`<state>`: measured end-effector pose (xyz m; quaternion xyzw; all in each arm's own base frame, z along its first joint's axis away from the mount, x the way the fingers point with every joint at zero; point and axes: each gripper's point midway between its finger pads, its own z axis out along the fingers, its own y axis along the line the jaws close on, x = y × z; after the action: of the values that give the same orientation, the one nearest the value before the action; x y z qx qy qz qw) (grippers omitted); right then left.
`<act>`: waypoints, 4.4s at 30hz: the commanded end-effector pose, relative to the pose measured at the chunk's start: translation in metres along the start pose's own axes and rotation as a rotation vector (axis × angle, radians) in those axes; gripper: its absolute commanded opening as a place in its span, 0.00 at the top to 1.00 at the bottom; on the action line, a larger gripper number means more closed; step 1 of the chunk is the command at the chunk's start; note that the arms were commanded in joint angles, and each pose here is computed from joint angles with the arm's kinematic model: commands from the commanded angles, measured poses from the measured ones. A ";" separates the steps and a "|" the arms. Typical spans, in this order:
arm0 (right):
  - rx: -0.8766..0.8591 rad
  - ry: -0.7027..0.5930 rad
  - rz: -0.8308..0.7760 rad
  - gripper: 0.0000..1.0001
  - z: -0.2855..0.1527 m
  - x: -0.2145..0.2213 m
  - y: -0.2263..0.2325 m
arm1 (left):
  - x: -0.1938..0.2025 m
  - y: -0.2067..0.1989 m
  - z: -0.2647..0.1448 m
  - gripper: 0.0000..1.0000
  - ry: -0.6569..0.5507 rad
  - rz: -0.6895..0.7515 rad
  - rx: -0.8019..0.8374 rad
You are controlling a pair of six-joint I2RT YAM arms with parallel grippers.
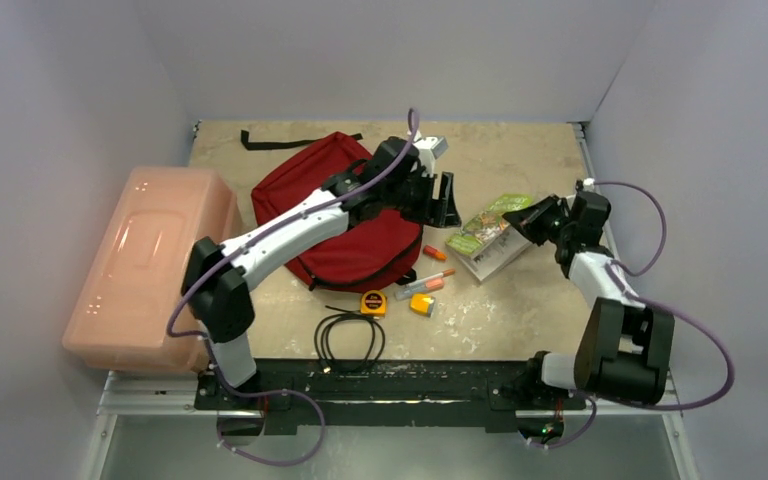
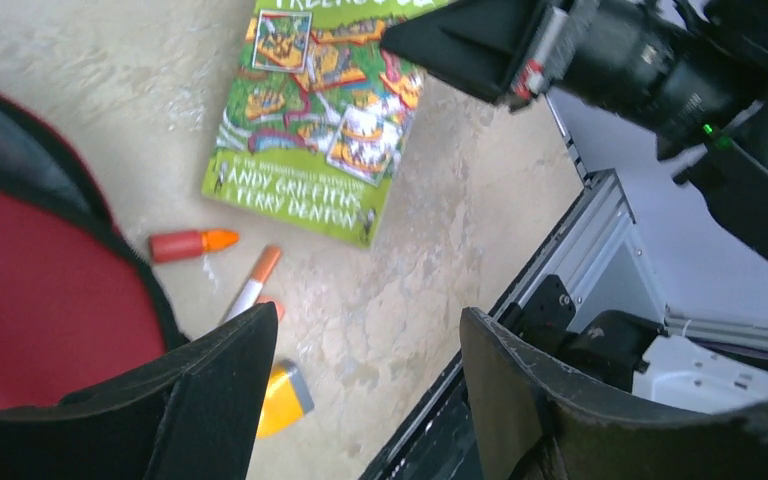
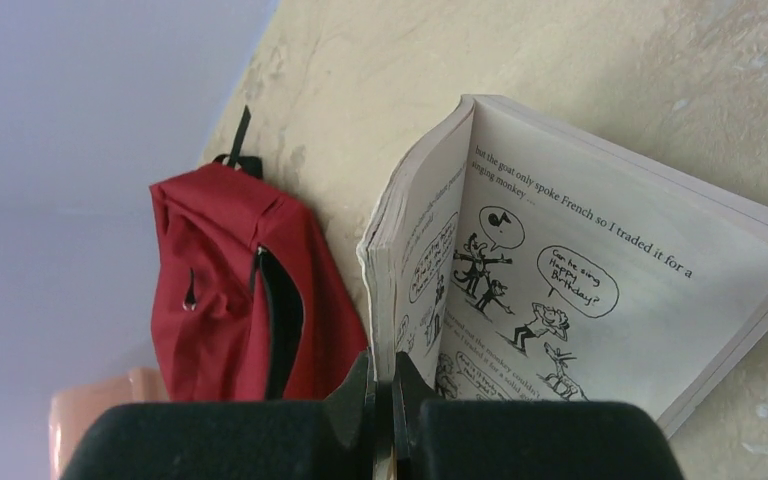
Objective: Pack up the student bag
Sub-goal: Pick up the book from the center of the board.
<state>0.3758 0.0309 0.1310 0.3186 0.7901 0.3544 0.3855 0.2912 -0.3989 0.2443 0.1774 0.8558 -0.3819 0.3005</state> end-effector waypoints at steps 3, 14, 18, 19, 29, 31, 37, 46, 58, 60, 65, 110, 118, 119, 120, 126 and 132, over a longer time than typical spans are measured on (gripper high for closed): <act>-0.178 -0.018 -0.247 1.00 -0.038 0.008 0.039 | -0.036 -0.017 0.042 0.33 0.004 -0.003 0.190; -0.474 -0.028 -0.390 1.00 -0.079 0.023 0.096 | -0.038 0.020 0.087 0.30 0.092 -0.012 0.529; -0.524 -0.033 -0.423 1.00 -0.089 0.029 0.104 | -0.033 0.028 0.099 0.27 0.131 0.015 0.597; -0.539 -0.031 -0.429 1.00 -0.092 0.032 0.106 | -0.031 0.025 0.101 0.25 0.140 0.022 0.630; -0.602 -0.044 -0.425 1.00 -0.100 0.030 0.121 | -0.020 -0.020 0.080 0.34 0.139 0.046 0.951; -0.605 -0.042 -0.421 1.00 -0.100 0.030 0.121 | -0.025 -0.021 0.070 0.44 0.118 0.035 0.993; -0.594 -0.041 -0.424 1.00 -0.100 0.031 0.119 | -0.041 -0.013 0.048 0.79 0.046 -0.021 1.030; 0.213 -0.163 -0.512 0.17 -0.084 -0.026 0.027 | -0.044 0.043 0.042 1.00 -0.024 0.023 0.527; -0.491 -0.404 -1.106 0.01 -0.130 0.030 0.212 | -0.019 0.047 -0.034 1.00 0.027 0.572 0.334; -0.622 -0.334 -1.186 0.01 -0.140 0.050 0.229 | -0.009 0.047 -0.049 1.00 0.053 0.679 0.341; -0.843 -0.064 -1.309 0.01 -0.141 0.102 0.242 | 0.006 0.045 -0.079 1.00 0.037 0.873 0.327; 0.066 -0.581 -0.491 1.00 -0.168 -0.023 0.181 | -0.049 0.127 -0.175 0.30 -0.424 0.269 -0.575; 0.615 -0.869 -0.386 1.00 -0.212 -0.072 0.105 | 0.041 0.117 -0.081 0.24 -0.149 0.539 -0.690; 0.623 -0.868 -0.386 1.00 -0.215 -0.072 0.101 | 0.052 0.120 -0.070 0.22 -0.105 0.538 -0.694; 0.604 -0.845 -0.403 1.00 -0.212 -0.069 0.103 | 0.065 0.124 -0.058 0.20 -0.049 0.547 -0.695; 0.422 -0.775 -0.422 1.00 -0.211 -0.053 0.108 | 0.086 0.148 -0.033 0.22 0.074 0.637 -0.841; 0.228 -0.674 -0.455 1.00 -0.201 -0.033 0.129 | 0.075 0.153 -0.046 0.54 0.077 0.697 -0.914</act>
<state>0.2415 -0.0122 0.3040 0.2947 0.7309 -0.0421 0.6142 0.2842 -0.2603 0.0941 0.3342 0.8545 0.1350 0.3741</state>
